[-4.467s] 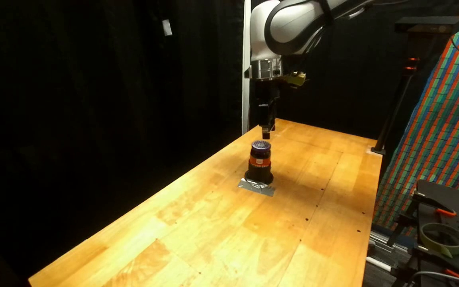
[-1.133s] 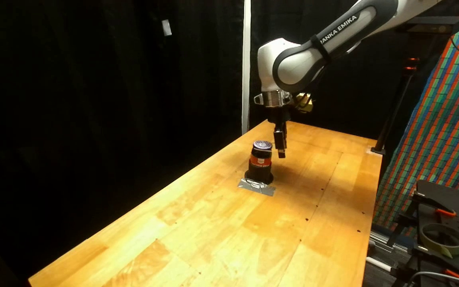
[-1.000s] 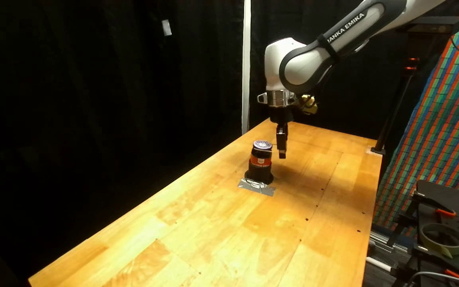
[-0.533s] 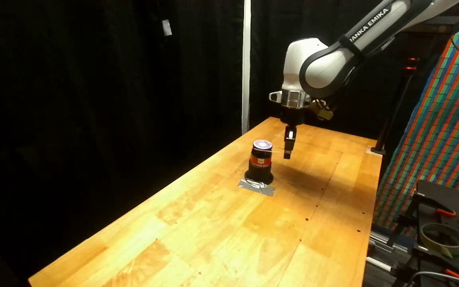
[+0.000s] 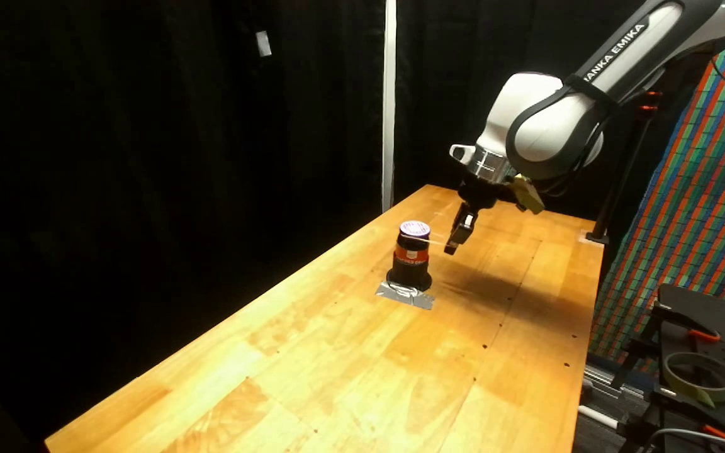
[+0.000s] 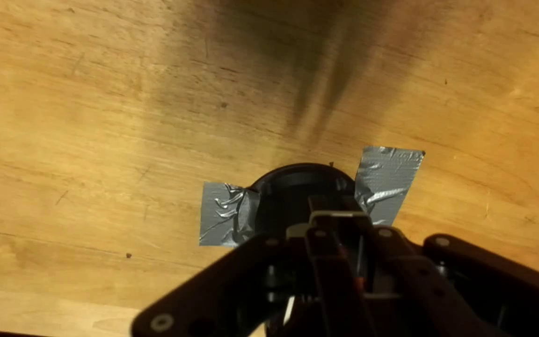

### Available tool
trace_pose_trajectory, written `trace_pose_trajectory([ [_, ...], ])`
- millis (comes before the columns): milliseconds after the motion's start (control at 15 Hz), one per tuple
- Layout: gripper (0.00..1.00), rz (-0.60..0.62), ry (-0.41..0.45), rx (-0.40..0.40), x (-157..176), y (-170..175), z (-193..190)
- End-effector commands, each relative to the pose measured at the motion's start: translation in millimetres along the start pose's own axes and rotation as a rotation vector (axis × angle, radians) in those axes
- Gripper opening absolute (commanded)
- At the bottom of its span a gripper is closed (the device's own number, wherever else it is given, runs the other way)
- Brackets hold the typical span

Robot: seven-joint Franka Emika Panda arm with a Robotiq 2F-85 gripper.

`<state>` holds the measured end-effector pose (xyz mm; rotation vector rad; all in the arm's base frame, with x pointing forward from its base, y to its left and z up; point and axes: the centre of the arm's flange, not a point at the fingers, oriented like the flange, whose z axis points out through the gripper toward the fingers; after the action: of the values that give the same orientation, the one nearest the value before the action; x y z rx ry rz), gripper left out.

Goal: Put the rubber band on the jar.

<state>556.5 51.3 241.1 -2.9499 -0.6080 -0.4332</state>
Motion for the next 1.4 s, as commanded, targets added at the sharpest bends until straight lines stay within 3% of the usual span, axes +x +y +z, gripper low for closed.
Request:
trace_pose_trajectory([
  [0, 0.14, -0.010, 0.133, -0.041, -36.0, -13.2, -5.9],
  [667, 0.14, -0.155, 0.512, -0.194, -103.6, -38.8, 1.9],
  [1333, 0.15, -0.225, 0.805, -0.238, -158.2, -31.1, 17.1],
])
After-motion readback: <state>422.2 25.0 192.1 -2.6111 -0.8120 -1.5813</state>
